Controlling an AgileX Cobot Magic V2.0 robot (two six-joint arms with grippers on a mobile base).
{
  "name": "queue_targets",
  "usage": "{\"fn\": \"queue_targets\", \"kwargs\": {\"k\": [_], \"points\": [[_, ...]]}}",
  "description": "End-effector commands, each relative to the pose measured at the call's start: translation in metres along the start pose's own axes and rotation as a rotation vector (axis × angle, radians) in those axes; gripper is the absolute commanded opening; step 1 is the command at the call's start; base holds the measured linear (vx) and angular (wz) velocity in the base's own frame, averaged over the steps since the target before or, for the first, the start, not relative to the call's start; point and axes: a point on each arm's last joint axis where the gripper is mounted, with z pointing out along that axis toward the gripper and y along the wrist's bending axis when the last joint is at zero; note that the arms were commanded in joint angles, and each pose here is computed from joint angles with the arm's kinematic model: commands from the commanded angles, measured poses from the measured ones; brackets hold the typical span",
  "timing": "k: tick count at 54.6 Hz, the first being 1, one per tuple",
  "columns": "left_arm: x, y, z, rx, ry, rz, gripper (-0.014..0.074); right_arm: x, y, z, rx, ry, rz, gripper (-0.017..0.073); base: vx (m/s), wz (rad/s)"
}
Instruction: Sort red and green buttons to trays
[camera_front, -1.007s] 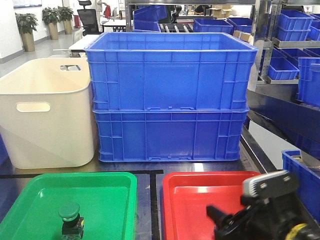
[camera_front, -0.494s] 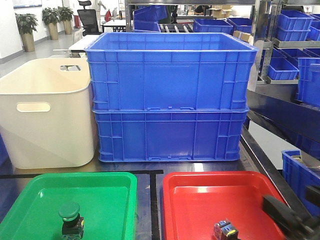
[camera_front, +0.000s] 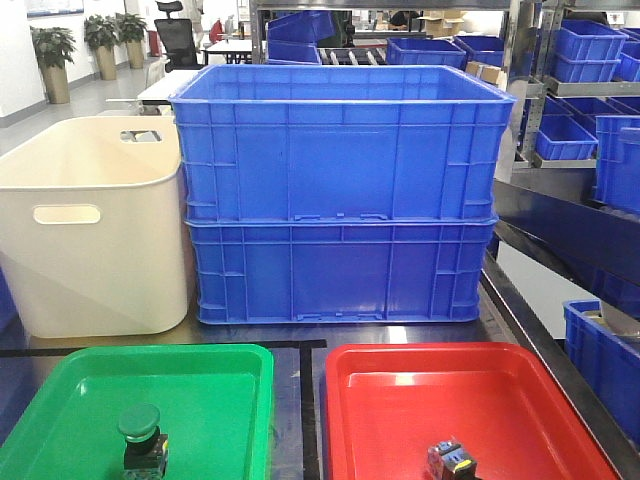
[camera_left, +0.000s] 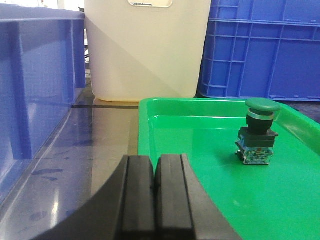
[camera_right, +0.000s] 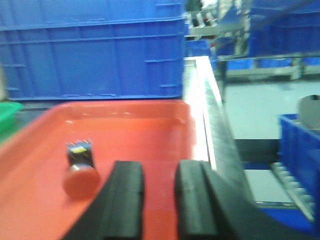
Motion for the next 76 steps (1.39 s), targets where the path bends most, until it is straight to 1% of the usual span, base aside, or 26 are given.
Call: {"fn": "queue_targets", "kwargs": {"k": [1, 6, 8, 11, 20, 76], "points": [[-0.015, -0.001, -0.003, 0.003, -0.116, 0.001, -0.0006, -0.002, -0.001, -0.005, 0.021, -0.12, -0.034, 0.011, 0.0, 0.0], [-0.015, -0.001, -0.003, 0.003, -0.116, 0.001, -0.0006, 0.016, -0.003, -0.007, 0.045, -0.148, -0.025, 0.0045, 0.0, 0.0], [-0.015, -0.001, -0.003, 0.003, -0.11, 0.001, -0.0006, 0.018, -0.004, -0.007, 0.063, -0.085, -0.021, 0.0015, 0.0, 0.0], [-0.015, -0.001, -0.003, 0.003, -0.109, 0.001, -0.0006, 0.021, -0.005, -0.006, 0.068, -0.055, -0.02, -0.0015, 0.0, 0.0], [-0.015, -0.001, -0.003, 0.003, -0.108, 0.001, -0.0006, 0.02, -0.005, -0.007, 0.066, -0.072, -0.018, -0.0013, 0.0, 0.0], [-0.015, -0.001, -0.003, 0.003, -0.108, 0.001, -0.0006, 0.021, -0.005, -0.007, 0.068, -0.062, -0.018, -0.0012, 0.0, 0.0]]}}
